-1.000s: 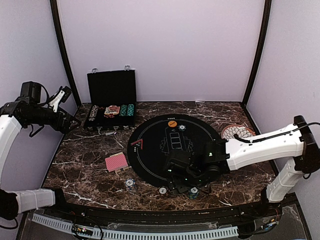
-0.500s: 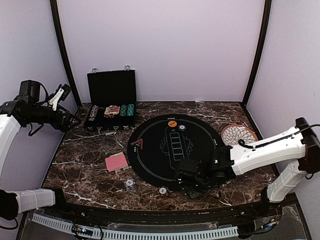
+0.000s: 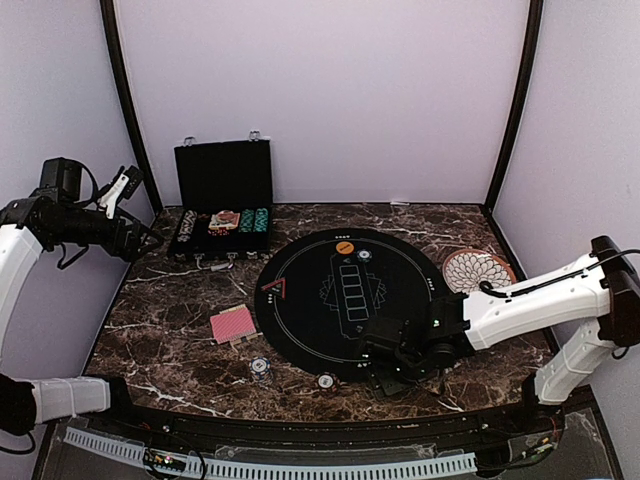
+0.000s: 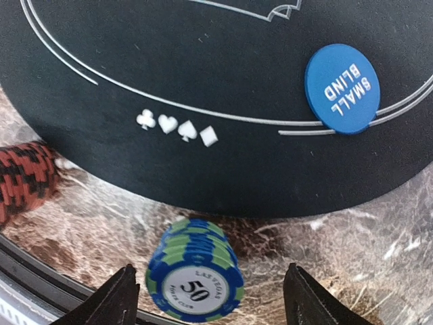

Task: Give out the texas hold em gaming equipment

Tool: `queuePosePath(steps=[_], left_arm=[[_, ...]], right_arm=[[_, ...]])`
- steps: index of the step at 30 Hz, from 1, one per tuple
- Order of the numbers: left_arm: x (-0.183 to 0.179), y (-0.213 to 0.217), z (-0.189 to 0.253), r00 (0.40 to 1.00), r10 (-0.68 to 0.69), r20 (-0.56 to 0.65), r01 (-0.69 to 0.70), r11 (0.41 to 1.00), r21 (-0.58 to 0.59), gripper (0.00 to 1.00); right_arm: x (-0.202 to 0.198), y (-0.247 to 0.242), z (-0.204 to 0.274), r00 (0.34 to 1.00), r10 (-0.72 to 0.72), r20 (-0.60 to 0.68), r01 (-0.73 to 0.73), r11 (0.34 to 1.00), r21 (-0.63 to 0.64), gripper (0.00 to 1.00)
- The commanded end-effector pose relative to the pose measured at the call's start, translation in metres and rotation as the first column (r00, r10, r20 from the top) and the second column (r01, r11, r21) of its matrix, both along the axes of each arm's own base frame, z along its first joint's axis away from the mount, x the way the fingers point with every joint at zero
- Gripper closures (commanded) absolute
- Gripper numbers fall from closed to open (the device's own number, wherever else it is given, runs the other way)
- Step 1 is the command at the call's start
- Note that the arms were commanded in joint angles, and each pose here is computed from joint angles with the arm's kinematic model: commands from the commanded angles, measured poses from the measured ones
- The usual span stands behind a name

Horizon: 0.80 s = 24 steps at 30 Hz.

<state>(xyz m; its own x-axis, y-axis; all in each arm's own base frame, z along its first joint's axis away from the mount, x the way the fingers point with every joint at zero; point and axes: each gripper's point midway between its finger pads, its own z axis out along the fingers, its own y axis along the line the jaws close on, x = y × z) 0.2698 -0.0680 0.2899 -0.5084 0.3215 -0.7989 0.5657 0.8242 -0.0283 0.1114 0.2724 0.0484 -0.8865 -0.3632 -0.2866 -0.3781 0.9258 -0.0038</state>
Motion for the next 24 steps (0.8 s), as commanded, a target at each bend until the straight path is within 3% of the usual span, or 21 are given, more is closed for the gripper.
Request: queuePosePath(steps=[1, 19, 24], left_arm=[[0.000, -0.003, 0.009, 1.000, -0.008, 0.009, 0.008, 1.000, -0.023, 0.01], [0.001, -0.003, 0.011, 1.000, -0.012, 0.021, 0.013, 1.000, -0.026, 0.01], [0.001, -0.004, 0.013, 1.000, -0.013, 0.026, 0.014, 0.999, -0.030, 0.01]], right_arm=[[0.004, 0.014, 0.008, 1.000, 0.017, 0.002, -0.017, 0.997, 0.079, 0.28], [0.004, 0.014, 0.000, 1.000, 0.014, -0.018, -0.013, 0.998, 0.067, 0.45], [0.003, 0.011, -0.003, 1.000, 0.014, -0.027, -0.013, 0.998, 0.061, 0.45]])
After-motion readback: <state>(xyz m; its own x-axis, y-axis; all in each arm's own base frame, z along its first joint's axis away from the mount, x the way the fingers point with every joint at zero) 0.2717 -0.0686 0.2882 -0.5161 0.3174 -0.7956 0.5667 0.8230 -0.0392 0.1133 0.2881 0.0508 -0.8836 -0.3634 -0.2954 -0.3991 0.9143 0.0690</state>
